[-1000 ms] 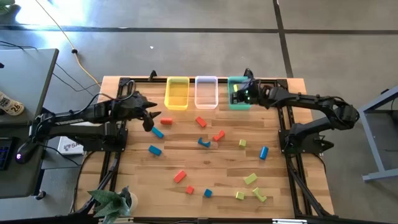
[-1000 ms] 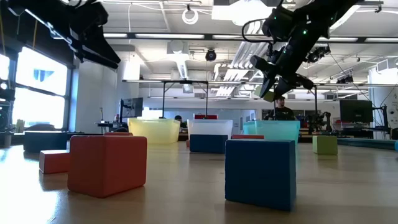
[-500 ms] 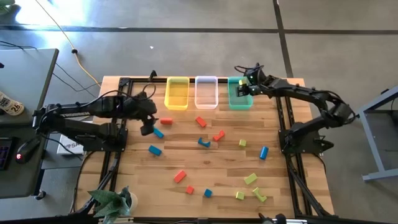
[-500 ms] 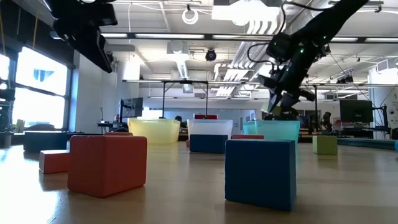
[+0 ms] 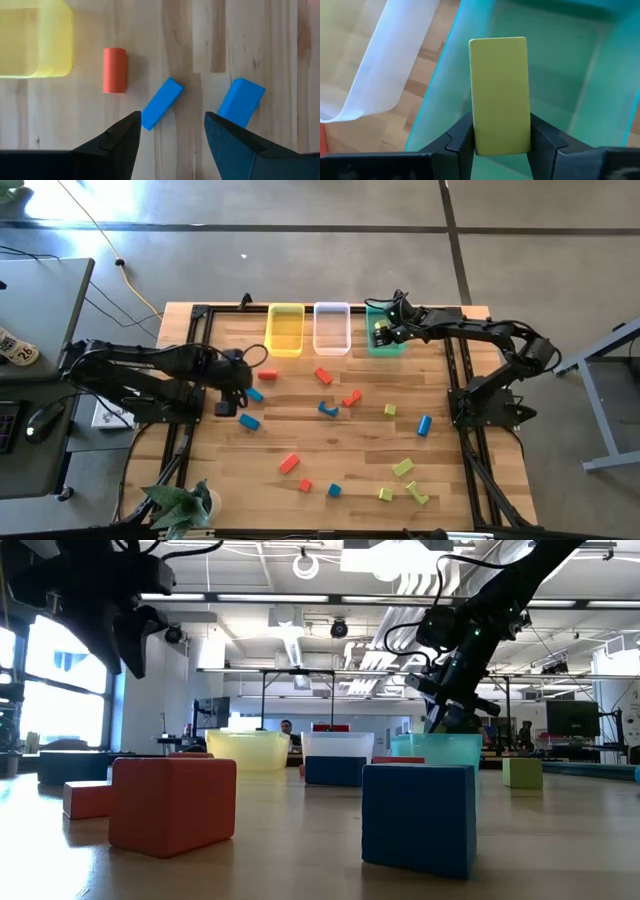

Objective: Sort & place blocks by color
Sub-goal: Put the green block into the green bin, then put the blue block into the yellow bin

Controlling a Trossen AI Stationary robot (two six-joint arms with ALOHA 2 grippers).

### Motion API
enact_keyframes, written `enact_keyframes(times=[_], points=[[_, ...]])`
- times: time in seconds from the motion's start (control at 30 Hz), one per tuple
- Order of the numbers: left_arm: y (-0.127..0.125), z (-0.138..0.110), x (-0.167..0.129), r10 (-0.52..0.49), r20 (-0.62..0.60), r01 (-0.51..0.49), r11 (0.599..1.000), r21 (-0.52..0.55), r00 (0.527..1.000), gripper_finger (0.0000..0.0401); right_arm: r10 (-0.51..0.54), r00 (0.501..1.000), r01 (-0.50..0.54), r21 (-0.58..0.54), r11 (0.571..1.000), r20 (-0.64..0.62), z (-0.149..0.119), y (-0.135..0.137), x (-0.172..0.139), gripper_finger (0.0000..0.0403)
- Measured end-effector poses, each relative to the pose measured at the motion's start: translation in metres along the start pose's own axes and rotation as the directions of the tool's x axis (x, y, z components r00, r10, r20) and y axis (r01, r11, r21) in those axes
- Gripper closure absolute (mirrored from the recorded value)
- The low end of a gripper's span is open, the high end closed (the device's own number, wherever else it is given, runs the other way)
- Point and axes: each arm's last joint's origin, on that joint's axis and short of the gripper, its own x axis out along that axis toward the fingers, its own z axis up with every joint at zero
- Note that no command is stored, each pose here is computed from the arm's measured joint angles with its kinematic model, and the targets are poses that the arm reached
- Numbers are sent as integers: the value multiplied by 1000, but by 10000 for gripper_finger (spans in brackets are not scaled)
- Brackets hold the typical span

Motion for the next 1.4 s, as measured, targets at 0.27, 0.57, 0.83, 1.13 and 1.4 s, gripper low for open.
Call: enact_keyframes(times=[0.27,0.57,0.83,1.13,1.4], points=[[-4,11,27,-12,-133,35,984,174,991,192,12,1000,-11,44,999,-10,0,0,0,238],[-7,20,58,6,-262,77,949,305,965,192,77,996,-81,81,993,50,3,4,-23,252],[1,24,81,35,-327,88,932,352,945,192,171,977,-179,53,983,125,0,17,-55,263],[6,26,103,28,-378,143,897,418,925,192,249,952,-266,77,961,176,-7,28,-79,263],[4,29,125,15,-408,179,884,432,913,192,291,939,-313,107,944,182,-15,38,-88,263]])
